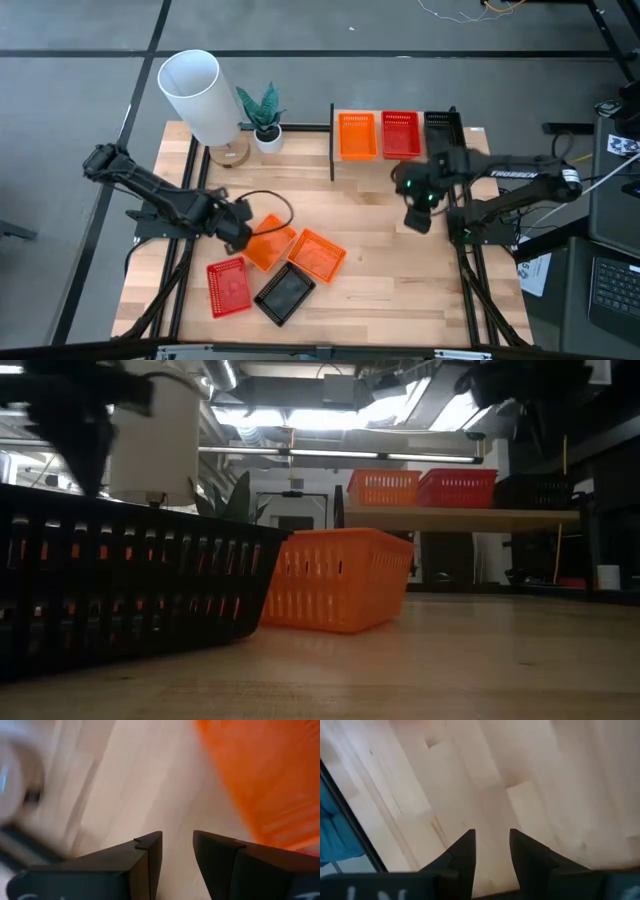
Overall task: Stack baskets on shelf by color
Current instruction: Stack the left orange basket on top of the orange basket on the shelf
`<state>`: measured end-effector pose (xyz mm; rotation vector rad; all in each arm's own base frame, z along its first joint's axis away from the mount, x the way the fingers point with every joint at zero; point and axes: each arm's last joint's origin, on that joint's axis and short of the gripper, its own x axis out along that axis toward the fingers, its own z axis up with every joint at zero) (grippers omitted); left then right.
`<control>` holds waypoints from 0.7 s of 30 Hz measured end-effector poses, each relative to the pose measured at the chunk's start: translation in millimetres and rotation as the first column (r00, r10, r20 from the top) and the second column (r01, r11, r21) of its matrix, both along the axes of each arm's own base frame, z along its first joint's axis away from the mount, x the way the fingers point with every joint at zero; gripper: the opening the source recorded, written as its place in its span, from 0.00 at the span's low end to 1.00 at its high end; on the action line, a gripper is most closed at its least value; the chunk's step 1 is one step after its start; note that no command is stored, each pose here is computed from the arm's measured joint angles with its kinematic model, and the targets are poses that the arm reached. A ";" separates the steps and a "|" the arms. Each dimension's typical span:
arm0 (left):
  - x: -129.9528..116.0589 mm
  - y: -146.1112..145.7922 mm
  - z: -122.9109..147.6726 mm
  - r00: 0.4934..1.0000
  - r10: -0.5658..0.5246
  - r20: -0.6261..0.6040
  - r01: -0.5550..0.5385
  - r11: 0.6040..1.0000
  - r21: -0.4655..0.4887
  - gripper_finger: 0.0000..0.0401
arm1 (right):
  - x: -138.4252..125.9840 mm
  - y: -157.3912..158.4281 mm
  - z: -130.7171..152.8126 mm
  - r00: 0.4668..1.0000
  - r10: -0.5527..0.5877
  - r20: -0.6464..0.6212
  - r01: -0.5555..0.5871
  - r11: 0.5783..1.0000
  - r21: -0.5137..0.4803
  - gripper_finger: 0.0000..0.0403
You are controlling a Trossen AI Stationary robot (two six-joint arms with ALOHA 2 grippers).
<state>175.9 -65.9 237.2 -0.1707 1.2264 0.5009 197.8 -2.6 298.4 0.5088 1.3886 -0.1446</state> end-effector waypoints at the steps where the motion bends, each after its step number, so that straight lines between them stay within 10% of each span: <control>1: -4.2 -0.6 -0.4 0.999 0.032 -0.024 -0.032 1.000 0.002 0.26 | 1.5 4.8 -5.6 1.000 0.007 0.003 -0.007 1.000 0.003 0.29; 11: 5.0 1.3 -56.3 0.962 0.073 -0.262 -0.075 0.997 0.003 0.26 | 9.4 53.5 -24.2 0.992 0.072 0.099 -0.074 0.997 0.023 0.29; 15: 53.5 -2.0 -66.3 0.998 -0.064 -0.018 0.064 0.998 -0.010 0.26 | 9.3 68.9 -20.6 0.987 0.088 0.136 -0.093 0.995 0.034 0.29; 21: 130.6 -12.2 -40.8 0.892 -0.335 0.305 0.304 0.942 0.144 0.26 | 9.0 85.5 -18.6 0.977 0.091 0.193 -0.094 0.996 0.008 0.29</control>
